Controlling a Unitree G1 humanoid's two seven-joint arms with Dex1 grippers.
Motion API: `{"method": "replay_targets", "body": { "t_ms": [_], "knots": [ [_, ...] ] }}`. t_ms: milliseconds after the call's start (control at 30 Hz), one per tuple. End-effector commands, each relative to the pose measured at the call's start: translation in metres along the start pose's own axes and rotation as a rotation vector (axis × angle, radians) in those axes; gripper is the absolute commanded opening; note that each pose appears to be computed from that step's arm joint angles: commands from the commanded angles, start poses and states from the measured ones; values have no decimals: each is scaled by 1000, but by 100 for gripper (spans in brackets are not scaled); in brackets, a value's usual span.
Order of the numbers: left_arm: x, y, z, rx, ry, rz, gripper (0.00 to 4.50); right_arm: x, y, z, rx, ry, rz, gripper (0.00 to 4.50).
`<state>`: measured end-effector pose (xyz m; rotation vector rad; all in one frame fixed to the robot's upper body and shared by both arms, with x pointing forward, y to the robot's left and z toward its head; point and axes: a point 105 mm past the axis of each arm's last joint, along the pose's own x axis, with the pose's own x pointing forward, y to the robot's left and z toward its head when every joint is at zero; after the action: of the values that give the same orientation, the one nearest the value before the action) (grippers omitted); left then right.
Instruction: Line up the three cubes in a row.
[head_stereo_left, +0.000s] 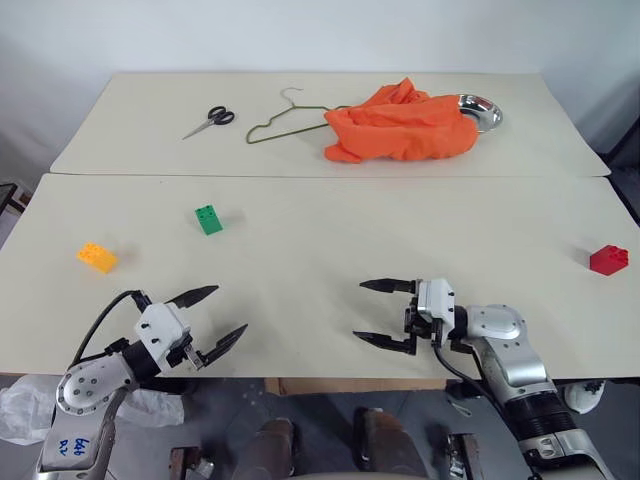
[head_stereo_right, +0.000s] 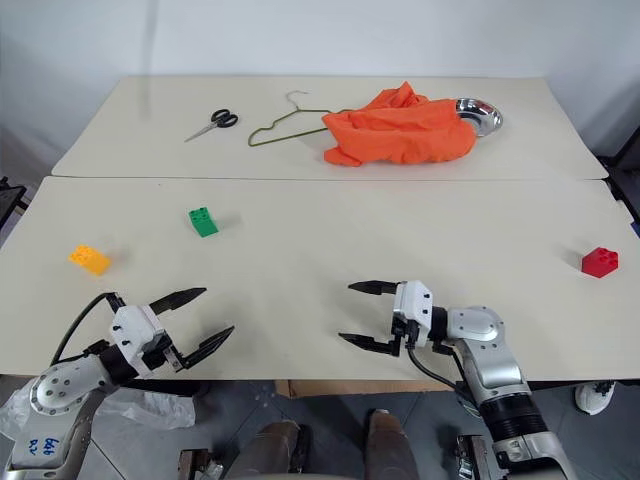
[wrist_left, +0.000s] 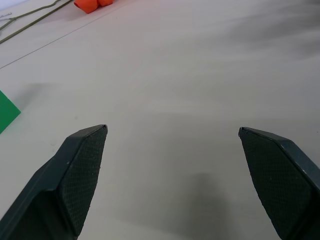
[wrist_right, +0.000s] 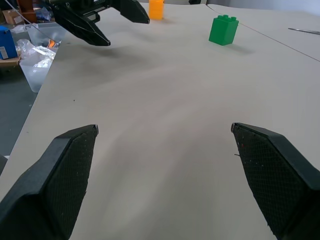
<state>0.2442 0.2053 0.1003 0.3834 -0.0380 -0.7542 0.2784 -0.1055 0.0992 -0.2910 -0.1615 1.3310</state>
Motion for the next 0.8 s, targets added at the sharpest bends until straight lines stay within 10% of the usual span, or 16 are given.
{"method": "replay_targets", "body": {
  "t_ms": [33,500,800],
  "knots": [
    [-4,4,6,34,-4,16,447,4,0,7,-32,-21,10,450],
    [24,-29,49,24,-98,-325,447,-102,-45,48,-73,-11,-527,450],
    [74,-42,69,56,-230,-463,447,-313,-2,29,-92,212,-1566,450]
  ]
}}
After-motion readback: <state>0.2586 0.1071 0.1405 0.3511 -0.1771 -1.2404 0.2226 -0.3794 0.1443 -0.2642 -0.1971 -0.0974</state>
